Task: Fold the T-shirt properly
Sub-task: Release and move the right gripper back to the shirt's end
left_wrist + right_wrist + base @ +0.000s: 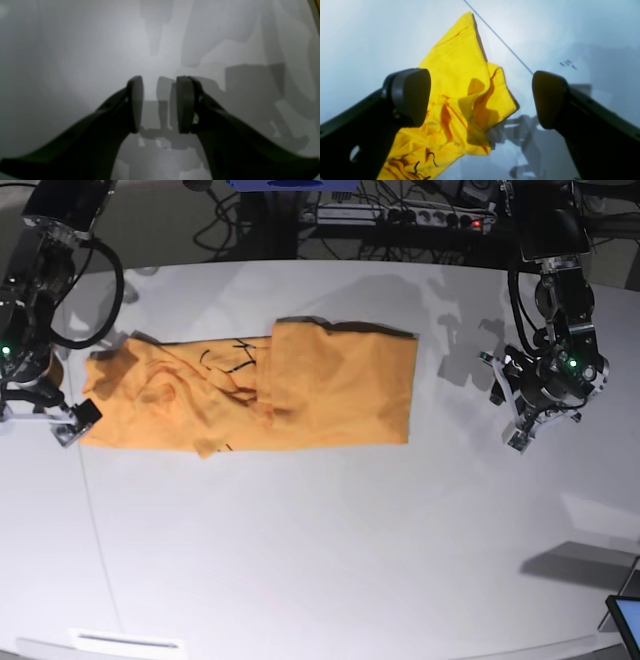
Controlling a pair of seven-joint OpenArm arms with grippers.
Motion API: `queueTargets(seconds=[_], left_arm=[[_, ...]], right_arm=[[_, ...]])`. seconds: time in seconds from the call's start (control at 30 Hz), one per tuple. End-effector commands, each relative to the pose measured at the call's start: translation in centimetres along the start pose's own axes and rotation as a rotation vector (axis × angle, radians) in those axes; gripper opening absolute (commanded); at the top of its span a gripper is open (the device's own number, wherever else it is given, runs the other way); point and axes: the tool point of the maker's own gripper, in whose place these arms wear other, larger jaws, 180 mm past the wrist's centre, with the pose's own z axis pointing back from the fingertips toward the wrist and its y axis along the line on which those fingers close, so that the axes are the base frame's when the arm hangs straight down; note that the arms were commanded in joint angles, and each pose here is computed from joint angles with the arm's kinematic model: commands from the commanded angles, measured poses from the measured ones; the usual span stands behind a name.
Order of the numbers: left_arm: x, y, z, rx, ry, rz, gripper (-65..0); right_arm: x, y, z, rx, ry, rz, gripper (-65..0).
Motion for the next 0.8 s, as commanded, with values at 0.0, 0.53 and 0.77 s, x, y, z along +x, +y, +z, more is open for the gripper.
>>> queueTargets(seconds=[0.0, 0.53, 0.77], left_arm=[[0.8, 1.1, 0.7, 0.030, -0.025, -0.005, -42.5], [0.5, 1.2, 0.7, 0.030, -0.018, -0.006, -42.5], [0.5, 1.2, 0.7, 0.031, -0.020, -0.006, -42.5]], right_arm=[[1.4, 0.5, 0.5, 0.017, -0.048, 0.023, -3.0], [0.3, -1.3, -0.2, 0.267, 0.162, -0.196, -3.2], [-1.1, -1.0, -1.2, 0.360, 0.283, -0.304, -10.9]])
